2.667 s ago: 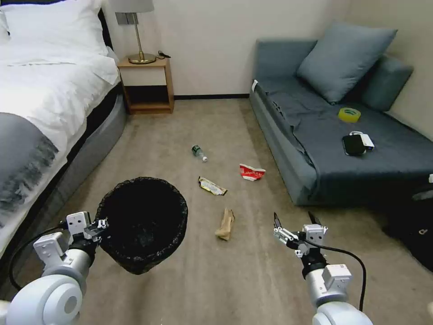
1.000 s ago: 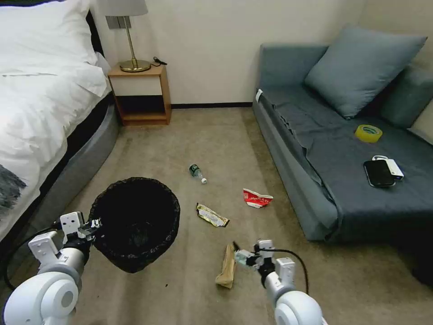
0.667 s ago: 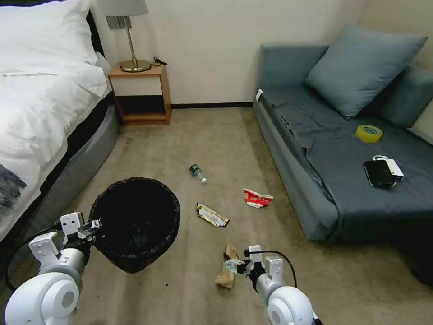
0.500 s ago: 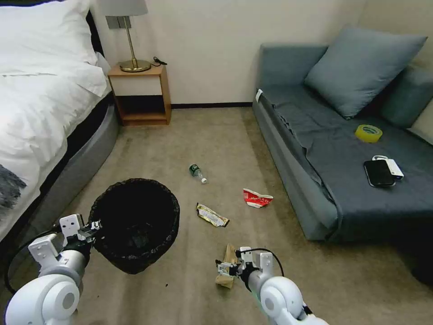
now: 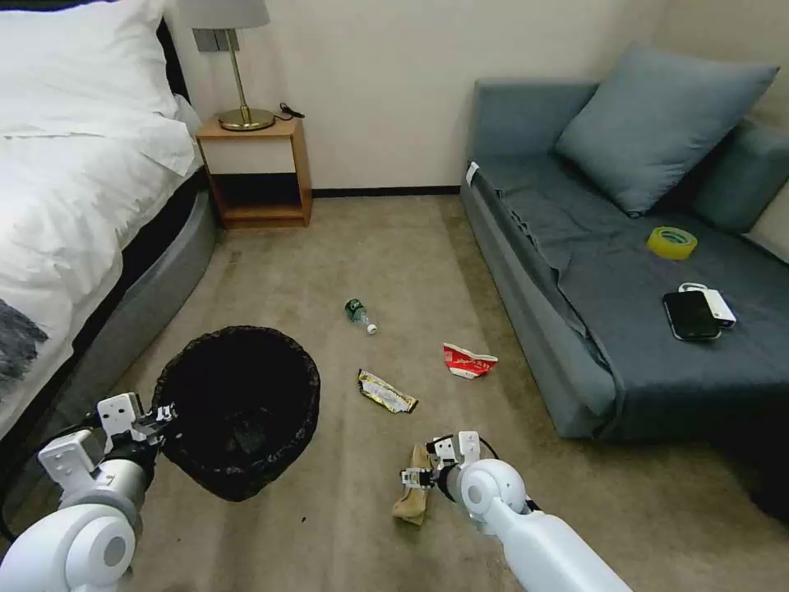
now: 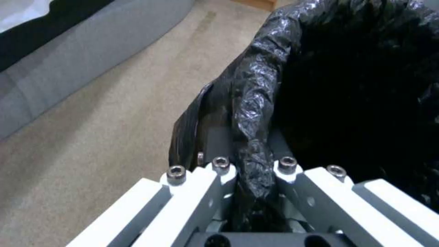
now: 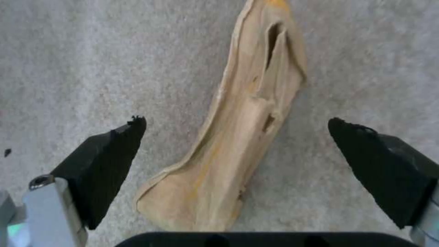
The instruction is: Pick up the trash bin, then pick up the garbage on the floor and place it into the trash bin.
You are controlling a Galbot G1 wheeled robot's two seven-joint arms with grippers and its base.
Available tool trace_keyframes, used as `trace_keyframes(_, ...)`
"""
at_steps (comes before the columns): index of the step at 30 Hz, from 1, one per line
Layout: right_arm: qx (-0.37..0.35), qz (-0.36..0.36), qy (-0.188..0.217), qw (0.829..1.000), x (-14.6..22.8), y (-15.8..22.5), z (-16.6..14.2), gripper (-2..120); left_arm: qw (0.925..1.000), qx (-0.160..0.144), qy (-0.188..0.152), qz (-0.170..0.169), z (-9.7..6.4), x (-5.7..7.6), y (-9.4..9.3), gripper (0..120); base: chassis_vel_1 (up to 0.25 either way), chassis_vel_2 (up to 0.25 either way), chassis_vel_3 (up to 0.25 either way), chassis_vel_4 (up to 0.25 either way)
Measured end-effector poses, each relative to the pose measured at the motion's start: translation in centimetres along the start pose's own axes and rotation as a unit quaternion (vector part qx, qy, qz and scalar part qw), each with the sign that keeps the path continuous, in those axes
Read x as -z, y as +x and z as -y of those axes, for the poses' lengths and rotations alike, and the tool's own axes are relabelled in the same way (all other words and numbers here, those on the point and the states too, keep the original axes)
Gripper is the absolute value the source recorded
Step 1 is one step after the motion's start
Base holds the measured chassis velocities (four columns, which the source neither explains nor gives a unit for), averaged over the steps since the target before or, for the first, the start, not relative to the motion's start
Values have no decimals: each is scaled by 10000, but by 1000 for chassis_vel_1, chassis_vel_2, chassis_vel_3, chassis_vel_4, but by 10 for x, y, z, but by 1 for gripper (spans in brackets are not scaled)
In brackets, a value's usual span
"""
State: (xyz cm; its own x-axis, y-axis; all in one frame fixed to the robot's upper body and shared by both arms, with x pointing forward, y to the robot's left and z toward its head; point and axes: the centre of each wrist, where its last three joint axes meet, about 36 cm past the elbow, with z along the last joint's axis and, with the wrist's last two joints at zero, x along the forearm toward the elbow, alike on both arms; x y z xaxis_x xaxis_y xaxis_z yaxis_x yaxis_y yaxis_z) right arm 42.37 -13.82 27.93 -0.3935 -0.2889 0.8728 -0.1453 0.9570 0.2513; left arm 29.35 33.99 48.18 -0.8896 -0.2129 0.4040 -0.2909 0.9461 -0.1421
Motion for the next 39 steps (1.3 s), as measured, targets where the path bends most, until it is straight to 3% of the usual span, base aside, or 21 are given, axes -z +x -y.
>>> trace_keyframes(5, -56, -91, 25, 9999, 0, -18, -7, 100, 10000, 12, -27, -10, -4, 1, -4, 3, 0, 0, 0, 0)
trace_keyframes(9, 11, -103, 81, 9999, 0, -22, -5, 90, 10000, 22, -34, -32, -7, 0, -7, 3, 0, 0, 0, 0)
trace_keyframes(12, 38, -119, 92, 9999, -2, -24, -2, 75, 10000, 16, -46, -38, -10, 0, -9, 3, 0, 0, 0, 0)
trace_keyframes(17, -6, -121, 77, 9999, -6, -26, 1, 61, 10000, -16, -67, -39, -10, 1, -11, 3, 0, 0, 0, 0)
trace_keyframes(21, -54, -93, 81, 9999, -10, -29, 1, 42, 9999, -53, -74, -45, -8, 1, -13, 3, 0, 0, 0, 0)
trace_keyframes(29, -152, 7, 33, 9999, -13, -29, 2, 17, 9999, -83, -61, -57, -7, 0, -13, 3, 0, 0, 0, 0)
trace_keyframes(31, -190, 145, -10, 9997, -14, -27, 3, 6, 9999, -94, -56, -59, -7, 0, -13, 3, 0, 0, 0, 0)
trace_keyframes(34, -229, 287, -51, 9993, -13, -23, 5, 0, 9999, -108, -54, -54, -6, 0, -12, 3, 0, 0, 0, 0)
trace_keyframes(39, -256, 408, -104, 9988, -11, -16, 9, 0, 9999, -124, -52, -52, -5, 0, -12, 3, 0, 0, 0, 0)
